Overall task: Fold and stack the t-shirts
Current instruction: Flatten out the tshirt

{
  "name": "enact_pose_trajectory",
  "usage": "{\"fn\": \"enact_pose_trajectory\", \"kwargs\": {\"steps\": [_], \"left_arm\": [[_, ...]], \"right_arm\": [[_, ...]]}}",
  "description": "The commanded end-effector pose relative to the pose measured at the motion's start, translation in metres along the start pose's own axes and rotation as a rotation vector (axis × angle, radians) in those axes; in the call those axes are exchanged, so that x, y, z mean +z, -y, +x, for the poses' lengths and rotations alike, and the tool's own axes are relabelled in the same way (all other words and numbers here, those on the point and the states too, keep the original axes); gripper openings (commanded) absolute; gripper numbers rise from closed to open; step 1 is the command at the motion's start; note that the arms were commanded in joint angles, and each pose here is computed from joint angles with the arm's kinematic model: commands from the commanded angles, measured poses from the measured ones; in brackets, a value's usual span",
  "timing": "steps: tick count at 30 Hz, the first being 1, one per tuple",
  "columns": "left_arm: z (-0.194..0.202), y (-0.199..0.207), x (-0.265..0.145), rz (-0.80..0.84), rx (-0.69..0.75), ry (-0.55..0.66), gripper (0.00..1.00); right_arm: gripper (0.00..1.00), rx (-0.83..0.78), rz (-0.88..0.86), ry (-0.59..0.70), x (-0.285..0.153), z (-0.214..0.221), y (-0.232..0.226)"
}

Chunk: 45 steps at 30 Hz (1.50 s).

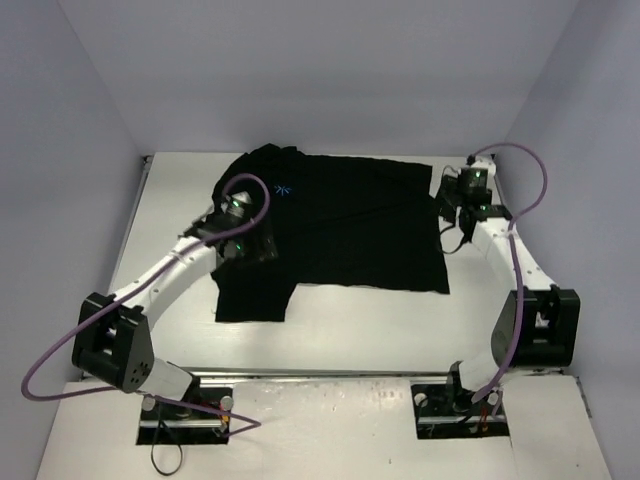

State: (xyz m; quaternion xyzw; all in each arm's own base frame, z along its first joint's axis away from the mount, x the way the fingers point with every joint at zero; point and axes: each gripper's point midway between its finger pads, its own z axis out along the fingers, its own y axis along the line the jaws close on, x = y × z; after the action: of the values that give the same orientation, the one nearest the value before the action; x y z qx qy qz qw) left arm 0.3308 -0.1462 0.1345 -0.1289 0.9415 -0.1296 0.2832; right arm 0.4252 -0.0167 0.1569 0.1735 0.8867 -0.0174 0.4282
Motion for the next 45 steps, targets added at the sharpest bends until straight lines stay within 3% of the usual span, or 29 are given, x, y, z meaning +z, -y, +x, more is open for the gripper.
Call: {"fn": "enact_pose_trajectory", "kwargs": {"steps": [1,6,13,20,24,29,33,39,45], "left_arm": [[0.054,0.014,0.008,-0.013,0.056,-0.038,0.76],[0.069,0.025,0.021,-0.011,0.101,-0.028,0.76],[0.128,0.028,0.066,-0.081,0.035,-0.109,0.76],[0.188,0.057,0.059,-0.075,-0.017,-0.129,0.76],[0.193,0.083,0.028,-0.031,-0.002,-0.121,0.76],[0.141,0.094,-0.029,-0.001,0.058,-0.004,0.8],[0.078,0.054,-0.04,-0.07,0.057,0.084,0.81],[0.012,-0.027,-0.008,-0.234,0.058,0.075,0.81],[-0.012,-0.065,0.047,-0.273,0.016,-0.015,0.81]], "right_arm": [[0.61,0.057,-0.08,-0.103,-0.018,0.055,-0.005],[0.61,0.081,-0.108,-0.142,-0.03,0.082,-0.005],[0.62,0.13,-0.147,-0.129,-0.047,0.087,-0.01],[0.62,0.148,-0.146,-0.088,-0.055,0.076,-0.01],[0.62,0.15,-0.132,-0.084,-0.057,0.079,-0.009],[0.62,0.136,-0.106,-0.098,-0.053,0.087,-0.004],[0.62,0.127,-0.036,-0.127,-0.038,0.095,0.005],[0.61,0.104,0.075,-0.192,-0.008,0.112,0.02],[0.61,0.085,0.088,-0.267,0.019,0.134,0.02]]}}
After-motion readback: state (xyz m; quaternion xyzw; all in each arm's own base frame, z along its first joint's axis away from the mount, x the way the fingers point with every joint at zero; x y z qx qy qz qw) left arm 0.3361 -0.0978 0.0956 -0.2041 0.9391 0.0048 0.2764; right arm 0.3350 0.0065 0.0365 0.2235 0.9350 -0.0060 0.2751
